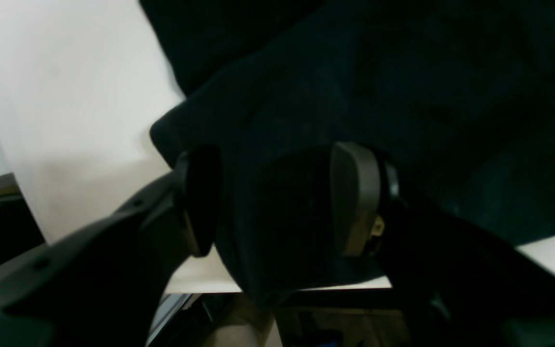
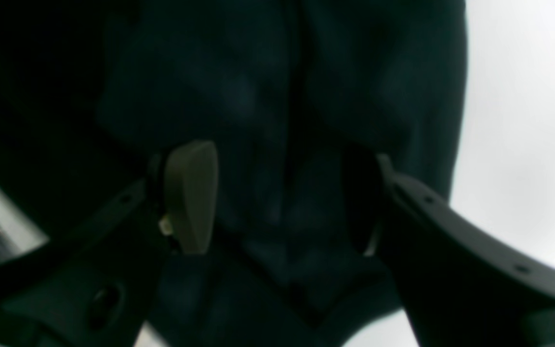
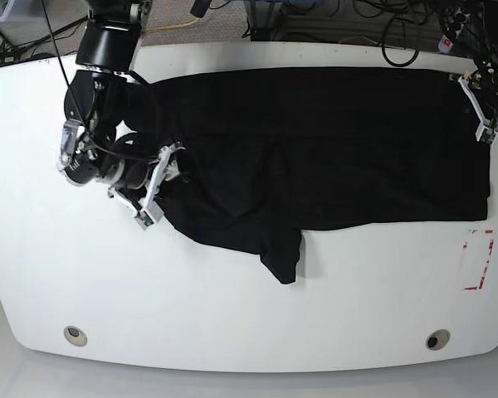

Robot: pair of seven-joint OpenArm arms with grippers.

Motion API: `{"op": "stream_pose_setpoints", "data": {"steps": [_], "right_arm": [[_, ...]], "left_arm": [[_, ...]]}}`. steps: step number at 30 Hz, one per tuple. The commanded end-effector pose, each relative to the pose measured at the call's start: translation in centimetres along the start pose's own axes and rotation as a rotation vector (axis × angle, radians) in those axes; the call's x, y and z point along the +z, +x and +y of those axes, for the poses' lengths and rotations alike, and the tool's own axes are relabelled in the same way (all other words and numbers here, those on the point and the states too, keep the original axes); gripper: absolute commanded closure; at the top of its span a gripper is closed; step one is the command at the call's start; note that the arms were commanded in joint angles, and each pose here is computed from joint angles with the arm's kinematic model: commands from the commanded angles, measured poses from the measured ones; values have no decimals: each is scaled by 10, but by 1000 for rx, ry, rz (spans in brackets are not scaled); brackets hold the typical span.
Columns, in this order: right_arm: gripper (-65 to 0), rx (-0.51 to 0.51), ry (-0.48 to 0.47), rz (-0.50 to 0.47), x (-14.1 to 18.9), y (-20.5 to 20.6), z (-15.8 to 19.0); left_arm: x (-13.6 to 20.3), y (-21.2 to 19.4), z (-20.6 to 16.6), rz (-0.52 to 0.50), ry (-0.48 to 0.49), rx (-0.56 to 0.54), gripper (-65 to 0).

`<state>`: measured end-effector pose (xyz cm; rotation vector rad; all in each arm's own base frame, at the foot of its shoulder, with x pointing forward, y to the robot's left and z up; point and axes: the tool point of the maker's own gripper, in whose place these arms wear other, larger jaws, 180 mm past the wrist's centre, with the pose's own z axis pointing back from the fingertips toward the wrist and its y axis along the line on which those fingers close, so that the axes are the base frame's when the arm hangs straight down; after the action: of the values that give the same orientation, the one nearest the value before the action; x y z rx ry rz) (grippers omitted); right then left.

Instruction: Fold the T-shirt properly

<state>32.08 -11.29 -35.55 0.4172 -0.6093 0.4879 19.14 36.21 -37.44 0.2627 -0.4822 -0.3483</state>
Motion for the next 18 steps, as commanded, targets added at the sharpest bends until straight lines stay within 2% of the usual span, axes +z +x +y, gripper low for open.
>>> {"op": "stream_pose_setpoints", "data": {"steps": [1,3,10,18], "right_arm": [[-393,46,-12,-37,-4,23,3],[-393,46,4,-9,-16,22,7],[-393,-33,76,-4,-42,9,12],[-392,6,139,-11,-63,9,37]], "left_arm": [[7,6,15,-23,40,-7,-326],[8,5,17,-23,46,4,-326],[8,4,18,-20,47,5,-326],[8,3,17,-19,46,4,-326]]}}
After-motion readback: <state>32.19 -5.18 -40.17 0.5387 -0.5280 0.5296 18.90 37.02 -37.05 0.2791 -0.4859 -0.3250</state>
